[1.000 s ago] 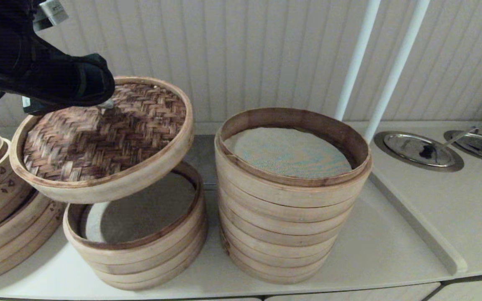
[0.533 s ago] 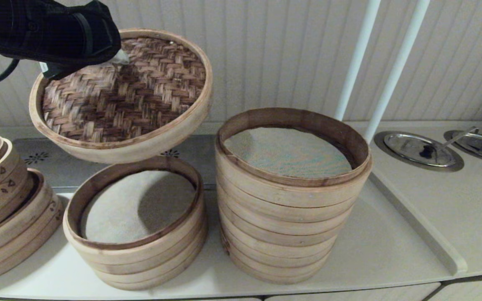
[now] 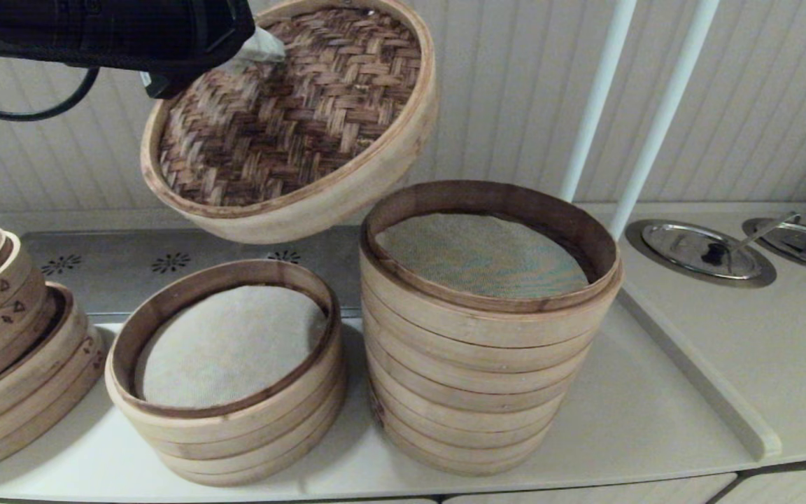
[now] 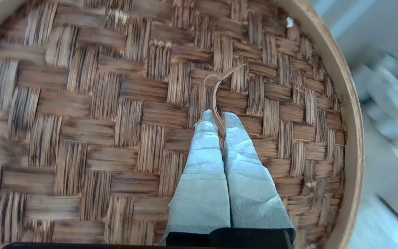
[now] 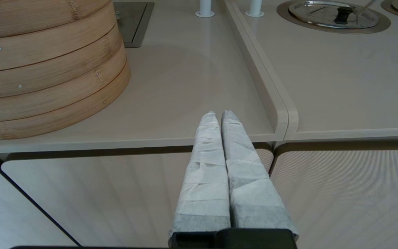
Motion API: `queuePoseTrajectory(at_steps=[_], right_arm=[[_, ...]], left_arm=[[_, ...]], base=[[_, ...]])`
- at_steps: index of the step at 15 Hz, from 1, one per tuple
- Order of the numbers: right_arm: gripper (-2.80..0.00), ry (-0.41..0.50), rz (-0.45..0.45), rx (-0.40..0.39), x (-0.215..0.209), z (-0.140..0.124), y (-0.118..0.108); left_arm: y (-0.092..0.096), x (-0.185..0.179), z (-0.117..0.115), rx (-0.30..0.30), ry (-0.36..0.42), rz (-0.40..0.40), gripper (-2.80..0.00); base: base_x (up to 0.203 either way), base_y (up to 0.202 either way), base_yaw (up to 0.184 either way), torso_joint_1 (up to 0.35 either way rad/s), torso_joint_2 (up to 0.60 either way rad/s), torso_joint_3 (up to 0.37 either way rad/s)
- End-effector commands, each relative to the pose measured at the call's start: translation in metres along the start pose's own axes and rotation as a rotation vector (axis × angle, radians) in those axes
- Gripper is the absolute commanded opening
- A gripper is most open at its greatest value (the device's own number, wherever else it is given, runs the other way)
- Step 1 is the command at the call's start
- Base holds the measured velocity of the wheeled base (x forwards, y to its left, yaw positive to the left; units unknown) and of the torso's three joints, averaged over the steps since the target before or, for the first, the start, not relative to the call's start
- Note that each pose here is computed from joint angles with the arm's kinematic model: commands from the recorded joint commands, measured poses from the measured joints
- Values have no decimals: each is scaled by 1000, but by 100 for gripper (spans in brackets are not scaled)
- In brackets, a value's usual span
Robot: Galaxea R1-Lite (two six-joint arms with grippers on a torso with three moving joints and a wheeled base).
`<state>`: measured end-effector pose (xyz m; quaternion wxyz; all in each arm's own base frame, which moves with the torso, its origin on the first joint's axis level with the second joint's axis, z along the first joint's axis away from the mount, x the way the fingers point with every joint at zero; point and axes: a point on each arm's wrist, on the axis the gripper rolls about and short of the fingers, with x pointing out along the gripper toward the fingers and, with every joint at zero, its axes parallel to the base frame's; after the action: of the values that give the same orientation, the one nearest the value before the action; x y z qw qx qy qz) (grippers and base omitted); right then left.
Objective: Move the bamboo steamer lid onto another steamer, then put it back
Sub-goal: Put the steamer
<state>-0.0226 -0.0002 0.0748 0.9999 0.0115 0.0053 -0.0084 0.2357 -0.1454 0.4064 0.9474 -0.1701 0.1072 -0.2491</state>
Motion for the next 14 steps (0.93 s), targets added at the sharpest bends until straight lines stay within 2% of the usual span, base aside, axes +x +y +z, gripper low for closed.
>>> queuePoseTrajectory(at_steps=[1, 3, 6, 8, 14], right_arm=[[-280, 3, 0, 0, 0, 0, 0], [-280, 3, 0, 1, 0, 0, 0], [-280, 3, 0, 2, 0, 0, 0], [-280, 3, 0, 2, 0, 0, 0], [-280, 3, 0, 2, 0, 0, 0]], left_arm=[[-8, 7, -8, 0, 40, -53, -280], [-19, 18, -18, 6, 82, -120, -280], [-30, 37, -25, 17, 51, -172, -280], [-36, 52, -36, 46, 71, -185, -280], [-49, 76, -56, 84, 83, -231, -280]], base=[[0, 0, 0, 0, 0, 0], [0, 0, 0, 0, 0, 0], [0, 0, 0, 0, 0, 0], [0, 0, 0, 0, 0, 0], [0, 0, 0, 0, 0, 0]])
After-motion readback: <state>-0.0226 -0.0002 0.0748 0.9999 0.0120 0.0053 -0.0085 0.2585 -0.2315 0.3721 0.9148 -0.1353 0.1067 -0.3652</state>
